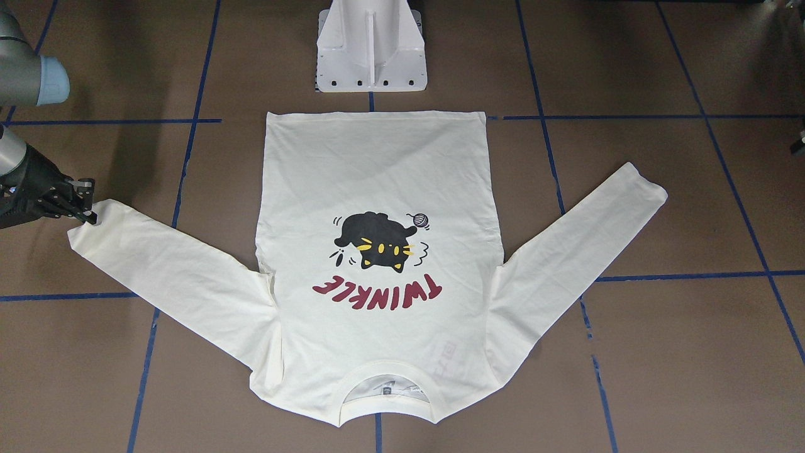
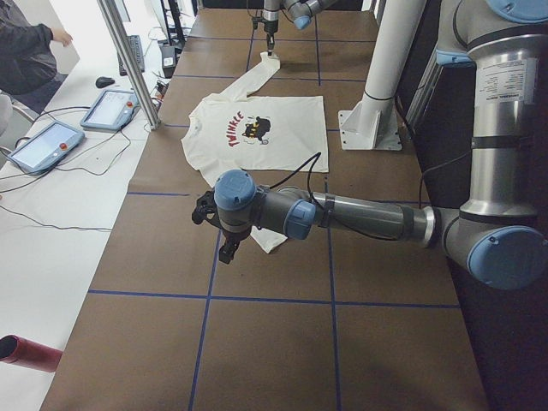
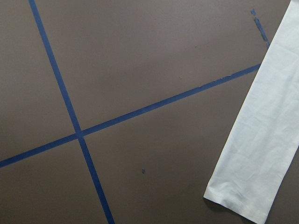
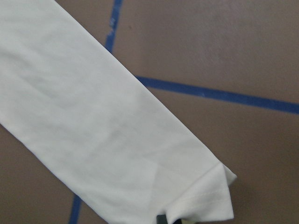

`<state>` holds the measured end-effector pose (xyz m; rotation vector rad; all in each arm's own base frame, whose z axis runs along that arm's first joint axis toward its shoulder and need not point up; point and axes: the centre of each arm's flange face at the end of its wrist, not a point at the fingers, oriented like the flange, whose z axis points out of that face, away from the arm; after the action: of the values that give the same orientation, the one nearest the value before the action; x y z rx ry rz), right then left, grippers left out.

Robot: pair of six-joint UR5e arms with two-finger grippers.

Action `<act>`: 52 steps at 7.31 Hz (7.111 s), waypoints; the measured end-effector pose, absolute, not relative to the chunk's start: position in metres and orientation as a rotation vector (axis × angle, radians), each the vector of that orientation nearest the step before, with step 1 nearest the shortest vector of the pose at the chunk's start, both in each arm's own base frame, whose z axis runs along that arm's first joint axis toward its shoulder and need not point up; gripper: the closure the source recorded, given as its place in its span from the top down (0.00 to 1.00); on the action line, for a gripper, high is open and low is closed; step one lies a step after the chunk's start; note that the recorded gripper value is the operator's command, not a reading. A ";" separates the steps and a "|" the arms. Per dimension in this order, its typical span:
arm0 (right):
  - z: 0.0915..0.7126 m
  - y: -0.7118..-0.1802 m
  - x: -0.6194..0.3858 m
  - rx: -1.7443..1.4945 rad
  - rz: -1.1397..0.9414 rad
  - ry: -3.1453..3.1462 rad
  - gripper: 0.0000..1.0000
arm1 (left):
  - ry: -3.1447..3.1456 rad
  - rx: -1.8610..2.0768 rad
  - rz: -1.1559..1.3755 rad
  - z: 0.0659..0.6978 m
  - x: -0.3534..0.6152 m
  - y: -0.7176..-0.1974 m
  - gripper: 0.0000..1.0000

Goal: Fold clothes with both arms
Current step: 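Grasp the cuff of the sleeve nearest the right gripper, then fold the held sleeve across the shirt chest toward the other sleeve, then release the sleeve and raise the right gripper while the left gripper grasps the other cuff, then fold the held sleeve across the chest with the left gripper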

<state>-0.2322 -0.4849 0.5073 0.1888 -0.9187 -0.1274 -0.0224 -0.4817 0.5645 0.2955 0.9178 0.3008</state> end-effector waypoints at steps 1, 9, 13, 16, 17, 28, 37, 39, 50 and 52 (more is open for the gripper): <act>0.468 -0.515 -0.246 0.224 -0.098 -0.960 0.00 | 0.917 0.301 0.303 0.561 -0.022 -0.484 1.00; 0.085 -0.618 -0.472 0.303 -0.159 -1.278 0.00 | 0.920 0.272 0.281 0.585 -0.022 -0.491 1.00; 0.057 -0.545 -0.548 0.365 -0.168 -1.399 0.00 | 0.920 0.270 0.280 0.609 -0.022 -0.492 1.00; 0.056 -0.507 -0.585 0.405 -0.160 -1.439 1.00 | 0.920 0.268 0.279 0.618 -0.021 -0.492 1.00; 0.060 -0.484 -0.614 0.438 -0.113 -1.421 1.00 | 0.920 0.274 0.282 0.624 -0.021 -0.493 1.00; 0.223 -0.602 -0.415 0.113 -0.021 -0.864 1.00 | 0.929 0.246 -0.358 0.584 0.139 -0.423 1.00; 0.336 -0.612 -0.301 0.095 -0.108 -0.846 1.00 | 0.750 0.196 -0.496 0.615 0.257 -0.360 0.94; 0.335 -0.612 -0.300 0.097 -0.107 -0.848 1.00 | 0.742 0.190 -0.479 0.619 0.263 -0.355 0.72; 0.338 -0.616 -0.283 0.101 -0.085 -0.850 1.00 | 0.800 0.170 -0.457 0.557 0.275 -0.357 0.00; 0.364 -0.609 -0.251 0.101 -0.076 -0.840 1.00 | 0.811 0.135 -0.441 0.481 0.300 -0.377 0.00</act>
<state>-0.2508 -0.6091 0.3642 0.1012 -0.8402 -0.0762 0.3001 -0.3768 0.4812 0.1346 0.8113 -0.4414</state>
